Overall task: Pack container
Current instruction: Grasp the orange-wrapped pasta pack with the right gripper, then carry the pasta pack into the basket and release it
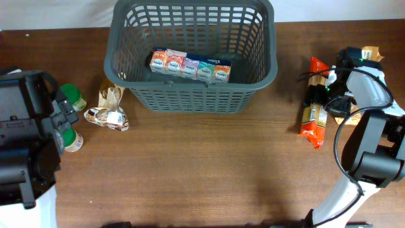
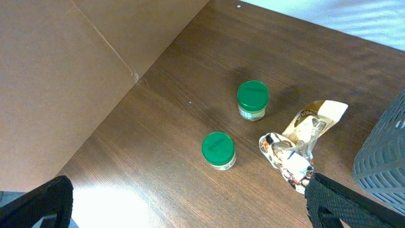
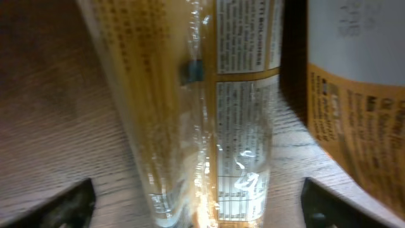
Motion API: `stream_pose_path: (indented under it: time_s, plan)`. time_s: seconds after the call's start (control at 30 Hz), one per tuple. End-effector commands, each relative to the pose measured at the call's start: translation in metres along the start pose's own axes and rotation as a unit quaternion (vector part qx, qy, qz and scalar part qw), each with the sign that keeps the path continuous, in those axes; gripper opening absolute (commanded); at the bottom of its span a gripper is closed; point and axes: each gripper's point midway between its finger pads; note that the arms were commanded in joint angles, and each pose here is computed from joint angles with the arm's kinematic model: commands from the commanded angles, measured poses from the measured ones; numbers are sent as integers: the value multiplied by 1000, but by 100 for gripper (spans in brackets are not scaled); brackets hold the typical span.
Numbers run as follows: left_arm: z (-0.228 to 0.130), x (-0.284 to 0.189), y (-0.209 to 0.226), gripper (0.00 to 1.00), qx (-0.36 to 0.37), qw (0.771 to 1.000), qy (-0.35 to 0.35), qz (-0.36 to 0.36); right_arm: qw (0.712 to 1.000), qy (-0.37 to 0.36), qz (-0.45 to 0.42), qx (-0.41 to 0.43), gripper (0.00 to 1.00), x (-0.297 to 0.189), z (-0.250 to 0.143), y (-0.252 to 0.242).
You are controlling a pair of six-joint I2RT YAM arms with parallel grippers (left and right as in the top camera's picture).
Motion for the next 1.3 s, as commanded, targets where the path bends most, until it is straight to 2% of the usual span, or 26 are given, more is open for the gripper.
stream_pose_path:
  time_s: [0.0, 0.1, 0.2, 0.3, 0.33, 0.37, 0.4, 0.47, 0.5, 0.7, 0.8, 0.93, 0.97, 1.1, 1.13, 1.2, 1.27]
  plan:
    - [0, 0, 0, 99, -10, 1000, 1, -2, 1000, -2, -26, -1, 99, 5, 0, -7]
    - [0, 0, 0, 99, -10, 1000, 1, -2, 999, 21, -30, -1, 100, 23, -6, -8]
    - [0, 0, 0, 99, -10, 1000, 1, -2, 999, 41, -30, 3, 88, 37, -11, -8]
    - [0, 0, 0, 99, -10, 1000, 1, -2, 998, 59, -25, 5, 82, 50, -15, -6]
    - [0, 0, 0, 99, -10, 1000, 1, -2, 997, 66, -25, 10, 76, 55, -17, -6]
    - [0, 0, 0, 99, -10, 1000, 1, -2, 997, 69, -26, 15, 66, 57, -18, -6]
    - [0, 0, 0, 99, -10, 1000, 1, -2, 997, 71, -27, 20, 51, 58, -19, -7]
    - [0, 0, 0, 99, -10, 1000, 1, -2, 997, 72, -23, 33, 11, 58, -19, -5]
    - [0, 0, 0, 99, -10, 1000, 1, -2, 997, 71, -15, 35, 4, 57, -19, -2]
    - [0, 0, 0, 99, -10, 1000, 1, -2, 996, 51, 68, 34, 4, 7, -11, 28]
    - [0, 0, 0, 99, -10, 1000, 1, -2, 991, -7, 129, 13, 4, -68, 1, 51]
    - [0, 0, 0, 99, -10, 1000, 1, -2, 972, -122, 198, -34, 4, -192, 1, 81]
    - [0, 0, 0, 99, -10, 1000, 1, -2, 958, -169, 221, -71, 4, -238, -8, 94]
    - [0, 0, 0, 99, -10, 1000, 1, -2, 903, -287, 258, -191, 4, -340, -47, 129]
    - [0, 0, 0, 99, -10, 1000, 1, -2, 869, -327, 267, -258, 4, -372, -71, 146]
    - [0, 0, 0, 99, -10, 1000, 1, -2, 815, -366, 270, -359, 4, -400, -106, 169]
    - [0, 0, 0, 99, -10, 1000, 1, -2, 734, -390, 271, -486, 4, -416, -151, 196]
Point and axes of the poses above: each gripper's point midway between its finger pads, its own x axis out along the fingers, its own y axis along the line the jaws close on, z = x × y, and after that the axes turned 9 degrees about x, right-handed
